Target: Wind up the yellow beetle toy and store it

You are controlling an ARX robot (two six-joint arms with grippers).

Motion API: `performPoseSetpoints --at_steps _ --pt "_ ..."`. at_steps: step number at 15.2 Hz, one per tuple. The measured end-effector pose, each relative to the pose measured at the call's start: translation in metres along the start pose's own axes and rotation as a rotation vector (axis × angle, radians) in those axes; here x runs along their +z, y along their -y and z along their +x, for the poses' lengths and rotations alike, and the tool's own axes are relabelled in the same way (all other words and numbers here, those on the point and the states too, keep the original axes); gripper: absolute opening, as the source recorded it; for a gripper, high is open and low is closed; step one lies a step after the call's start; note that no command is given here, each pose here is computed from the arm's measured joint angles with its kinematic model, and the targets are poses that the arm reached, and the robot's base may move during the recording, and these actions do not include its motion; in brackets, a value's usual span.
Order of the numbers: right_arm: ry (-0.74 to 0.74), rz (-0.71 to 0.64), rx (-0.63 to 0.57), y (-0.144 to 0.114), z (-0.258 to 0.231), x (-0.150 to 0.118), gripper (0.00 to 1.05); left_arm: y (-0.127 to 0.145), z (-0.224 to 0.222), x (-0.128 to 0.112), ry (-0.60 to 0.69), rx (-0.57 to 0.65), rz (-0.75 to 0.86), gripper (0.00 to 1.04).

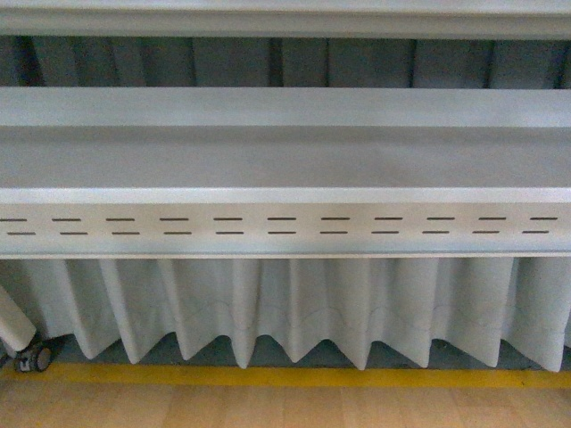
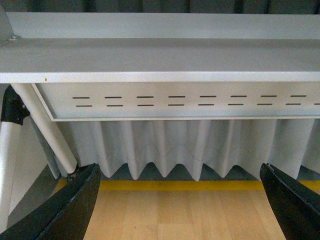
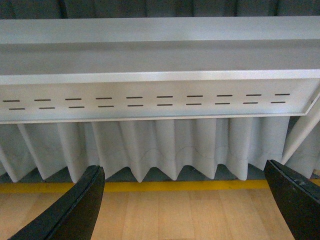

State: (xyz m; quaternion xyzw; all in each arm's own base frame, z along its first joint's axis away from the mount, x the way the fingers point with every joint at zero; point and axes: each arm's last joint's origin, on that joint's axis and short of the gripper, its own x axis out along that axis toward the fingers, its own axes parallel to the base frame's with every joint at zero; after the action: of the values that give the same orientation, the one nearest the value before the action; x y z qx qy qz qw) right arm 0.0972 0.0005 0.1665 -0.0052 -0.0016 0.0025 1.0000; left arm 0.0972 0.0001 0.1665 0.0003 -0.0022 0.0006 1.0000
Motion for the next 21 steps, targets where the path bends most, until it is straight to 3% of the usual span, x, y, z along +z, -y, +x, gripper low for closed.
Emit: performPoseSetpoints --at_steps 21 --pt "0.0 0.0 0.0 0.0 0.0 0.0 0.98 0.0 0.0 0.0 0.0 0.001 0.0 0.98"
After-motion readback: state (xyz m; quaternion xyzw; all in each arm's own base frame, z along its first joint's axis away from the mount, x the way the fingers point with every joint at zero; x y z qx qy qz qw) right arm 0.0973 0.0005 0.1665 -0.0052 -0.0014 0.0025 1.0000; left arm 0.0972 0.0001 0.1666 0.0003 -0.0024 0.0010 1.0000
